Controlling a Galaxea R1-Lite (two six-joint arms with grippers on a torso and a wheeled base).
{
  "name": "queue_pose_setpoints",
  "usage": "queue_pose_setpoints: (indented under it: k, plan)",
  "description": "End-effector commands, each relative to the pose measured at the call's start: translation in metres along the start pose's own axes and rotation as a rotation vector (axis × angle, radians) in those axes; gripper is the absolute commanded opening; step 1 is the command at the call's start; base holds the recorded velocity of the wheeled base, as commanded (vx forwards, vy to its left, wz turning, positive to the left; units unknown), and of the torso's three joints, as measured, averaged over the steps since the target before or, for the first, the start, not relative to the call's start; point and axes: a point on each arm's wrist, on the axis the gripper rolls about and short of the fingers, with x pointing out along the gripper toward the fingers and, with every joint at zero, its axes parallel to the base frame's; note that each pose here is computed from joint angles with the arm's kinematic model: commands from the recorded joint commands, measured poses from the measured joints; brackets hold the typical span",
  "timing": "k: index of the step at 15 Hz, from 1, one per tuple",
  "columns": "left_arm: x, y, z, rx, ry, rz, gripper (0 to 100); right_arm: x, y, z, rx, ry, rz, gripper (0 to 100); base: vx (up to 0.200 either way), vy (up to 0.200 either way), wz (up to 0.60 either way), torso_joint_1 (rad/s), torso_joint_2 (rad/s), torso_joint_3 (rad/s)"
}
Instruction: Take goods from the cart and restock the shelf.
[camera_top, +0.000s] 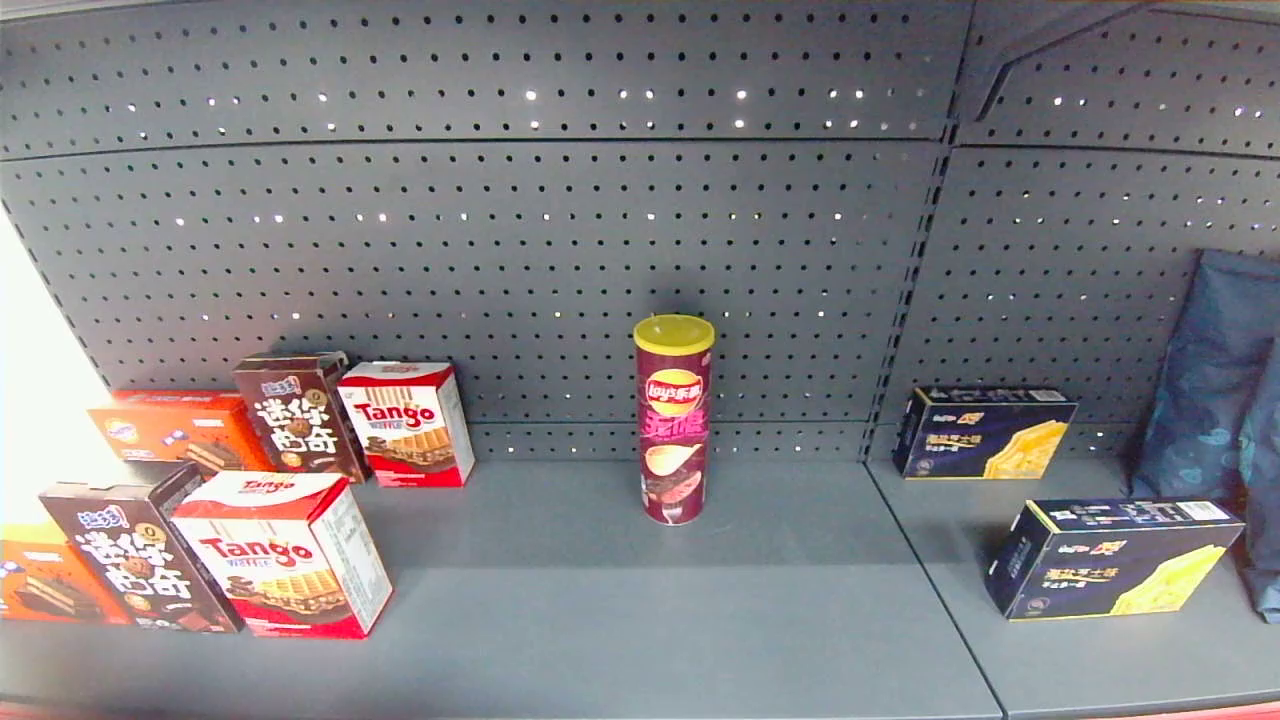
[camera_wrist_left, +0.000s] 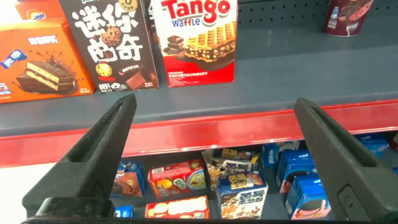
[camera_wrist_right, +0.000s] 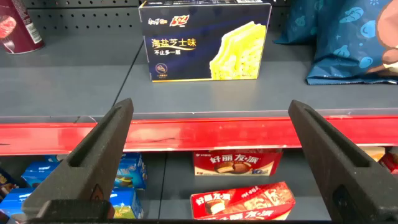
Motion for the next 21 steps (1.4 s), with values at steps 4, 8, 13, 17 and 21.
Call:
queue_pose_setpoints:
  k: [4,8,13,17,21]
  plan:
    - [0.0001,0.0,-0.0005,0.0,0.002,0.001,100,0.0001,0.0,-0.0001,0.0,0.002,0.001,100,0.0,0.0,0.0,0.0,0.0,0.0]
    - [0.0,0.0,-0.0001,0.0,0.0,0.0,100,0.0001,0.0,-0.0001,0.0,0.002,0.001,100,0.0,0.0,0.0,0.0,0.0,0.0]
    - [0.0,0.0,-0.0001,0.0,0.0,0.0,100,0.0001,0.0,-0.0001,0.0,0.002,-0.001,100,0.0,0.0,0.12,0.001,0.0,0.001]
    - [0.0001,0.0,-0.0005,0.0,0.002,0.0,100,0.0001,0.0,-0.0001,0.0,0.002,-0.001,100,0.0,0.0,0.6,0.0,0.0,0.001]
    - [0.0001,0.0,-0.0005,0.0,0.002,0.0,100,0.0001,0.0,-0.0001,0.0,0.002,-0.001,100,0.0,0.0,0.6,0.001,0.0,0.0]
